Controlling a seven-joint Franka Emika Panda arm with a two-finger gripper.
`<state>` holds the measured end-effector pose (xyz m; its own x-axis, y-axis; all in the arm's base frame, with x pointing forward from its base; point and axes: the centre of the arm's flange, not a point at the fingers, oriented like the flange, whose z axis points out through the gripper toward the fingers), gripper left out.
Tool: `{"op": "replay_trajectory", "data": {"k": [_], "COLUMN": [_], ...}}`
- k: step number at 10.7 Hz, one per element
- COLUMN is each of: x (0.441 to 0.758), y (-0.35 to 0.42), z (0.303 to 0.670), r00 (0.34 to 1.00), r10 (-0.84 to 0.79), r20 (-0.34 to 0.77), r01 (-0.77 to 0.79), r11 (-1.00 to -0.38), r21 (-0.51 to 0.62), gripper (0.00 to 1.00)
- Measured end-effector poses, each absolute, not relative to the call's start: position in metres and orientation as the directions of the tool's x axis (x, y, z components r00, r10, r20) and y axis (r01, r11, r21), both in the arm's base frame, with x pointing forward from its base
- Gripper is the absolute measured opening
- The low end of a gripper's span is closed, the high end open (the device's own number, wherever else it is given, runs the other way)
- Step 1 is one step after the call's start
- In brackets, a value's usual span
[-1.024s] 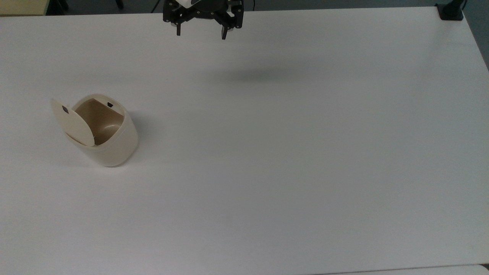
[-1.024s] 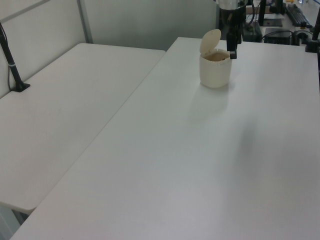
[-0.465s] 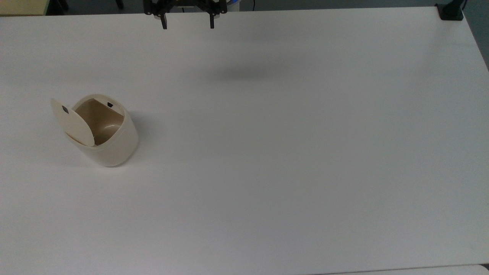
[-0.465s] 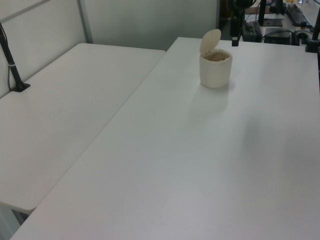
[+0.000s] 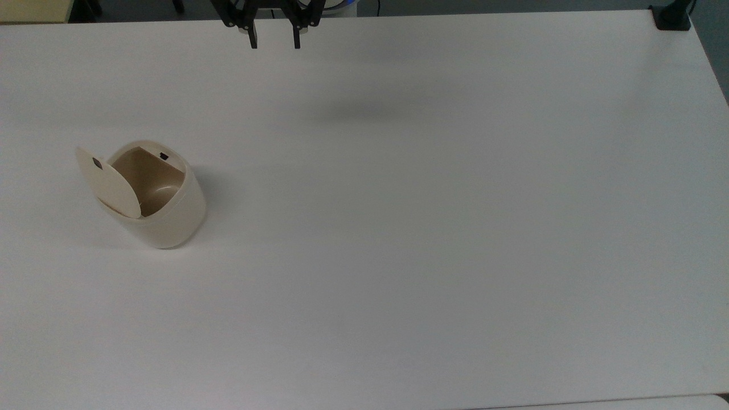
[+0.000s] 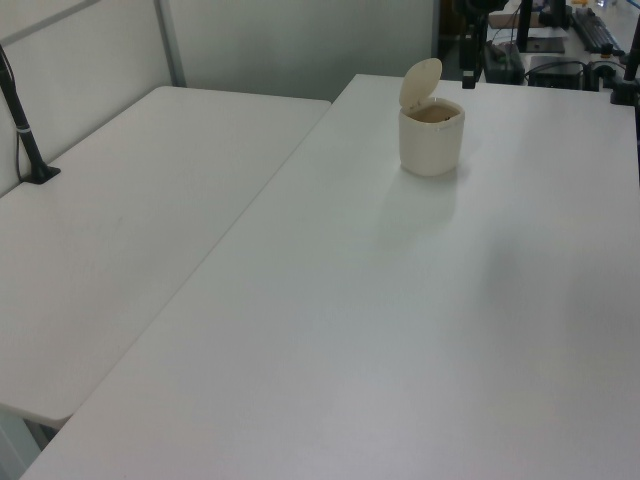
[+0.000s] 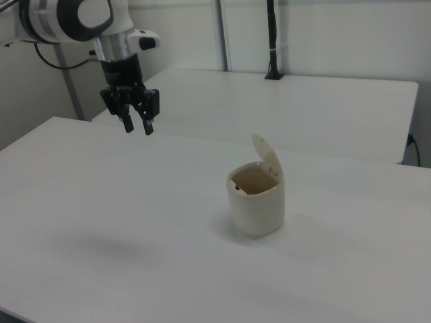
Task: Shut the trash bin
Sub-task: 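Move the gripper from its start pose toward the cream trash bin, then lower the gripper behind the open lid of the cream bin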
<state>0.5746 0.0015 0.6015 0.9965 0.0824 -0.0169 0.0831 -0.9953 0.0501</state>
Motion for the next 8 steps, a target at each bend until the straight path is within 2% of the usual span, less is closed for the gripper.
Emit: {"op": "replay_trajectory", "data": {"k": [1,2,3,4,5,7,8], "x": [0.575,0.575,0.575,0.576,0.578,0.582,0.583], "y": [-0.001,-0.002,-0.003,-0.005,-0.009,-0.019,-0.036], "z": [0.602,0.603,0.603,0.605,0.606,0.611,0.616], "r00": [0.997,0.997,0.997,0.997,0.998,0.997,0.996], "r10": [0.078,0.077,0.075,0.071,0.066,0.049,0.021], "r20": [-0.015,-0.014,-0.013,-0.002,0.016,0.061,0.083], "r01": [0.079,0.078,0.076,0.071,0.065,0.046,0.017], "r11": [-0.996,-0.996,-0.996,-0.996,-0.997,-0.997,-0.998], "r21": [0.05,0.05,0.05,0.051,0.052,0.055,0.057], "gripper": [0.56,0.48,0.3,0.28,0.17,0.05,0.04]}}
